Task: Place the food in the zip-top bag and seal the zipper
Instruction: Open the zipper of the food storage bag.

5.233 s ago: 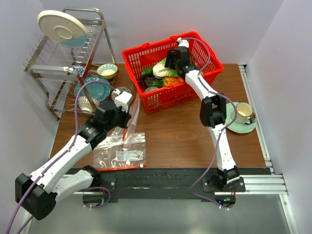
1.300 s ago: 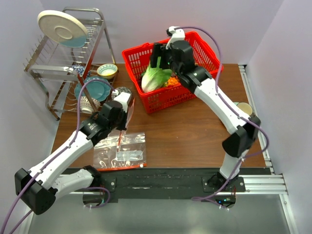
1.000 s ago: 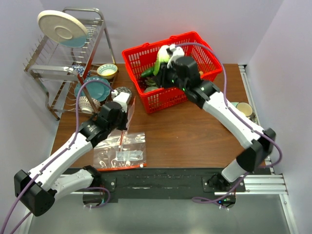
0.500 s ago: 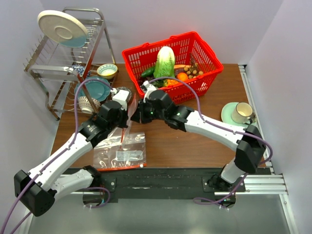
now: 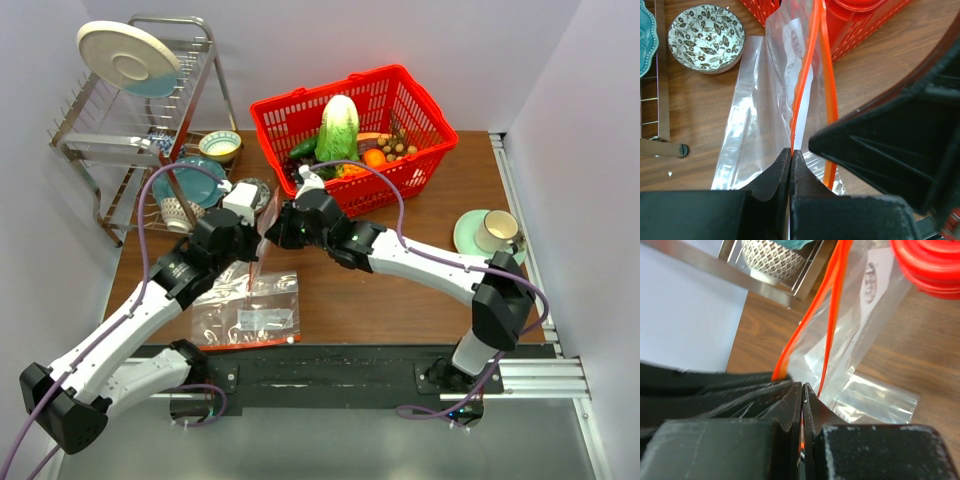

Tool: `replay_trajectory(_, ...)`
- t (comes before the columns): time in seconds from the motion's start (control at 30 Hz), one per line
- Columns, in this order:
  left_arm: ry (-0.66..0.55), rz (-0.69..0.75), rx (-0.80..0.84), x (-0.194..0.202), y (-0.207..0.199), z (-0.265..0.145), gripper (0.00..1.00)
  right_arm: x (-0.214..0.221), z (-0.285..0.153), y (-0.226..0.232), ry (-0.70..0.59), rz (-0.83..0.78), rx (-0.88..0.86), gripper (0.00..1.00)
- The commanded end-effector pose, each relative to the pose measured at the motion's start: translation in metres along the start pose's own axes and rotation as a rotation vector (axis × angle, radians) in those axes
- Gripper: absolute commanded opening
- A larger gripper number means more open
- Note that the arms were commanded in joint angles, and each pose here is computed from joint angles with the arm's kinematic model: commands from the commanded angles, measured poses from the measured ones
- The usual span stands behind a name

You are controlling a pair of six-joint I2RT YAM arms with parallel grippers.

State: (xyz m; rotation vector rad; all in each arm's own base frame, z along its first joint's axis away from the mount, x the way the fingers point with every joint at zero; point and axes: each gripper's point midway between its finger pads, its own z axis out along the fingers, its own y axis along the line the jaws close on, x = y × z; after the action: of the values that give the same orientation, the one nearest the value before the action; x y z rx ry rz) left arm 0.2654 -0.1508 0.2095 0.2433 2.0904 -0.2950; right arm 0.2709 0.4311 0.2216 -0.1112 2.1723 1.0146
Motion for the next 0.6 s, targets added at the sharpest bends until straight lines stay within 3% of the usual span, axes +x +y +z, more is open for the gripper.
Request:
replay_trajectory(0.0,-0.086,-0.034,0.041,-0.022,-0.008,-0.007,0.0,-0.021,0.005,0.007,-0.093,0.052,0.023,0.0)
replay_trajectory(0.27,-0.129,-0.048,0.067,-0.045,-0.012,-0.032,0.0,-0.015,0.007,-0.01,-0.124,0.044,0.107,0.0)
replay_trajectory(0.57,-0.215,-0.1,0.165,-0.083,-0.027,-0.068,0.0,-0.011,0.006,0.002,-0.15,0.094,0.047,0.01)
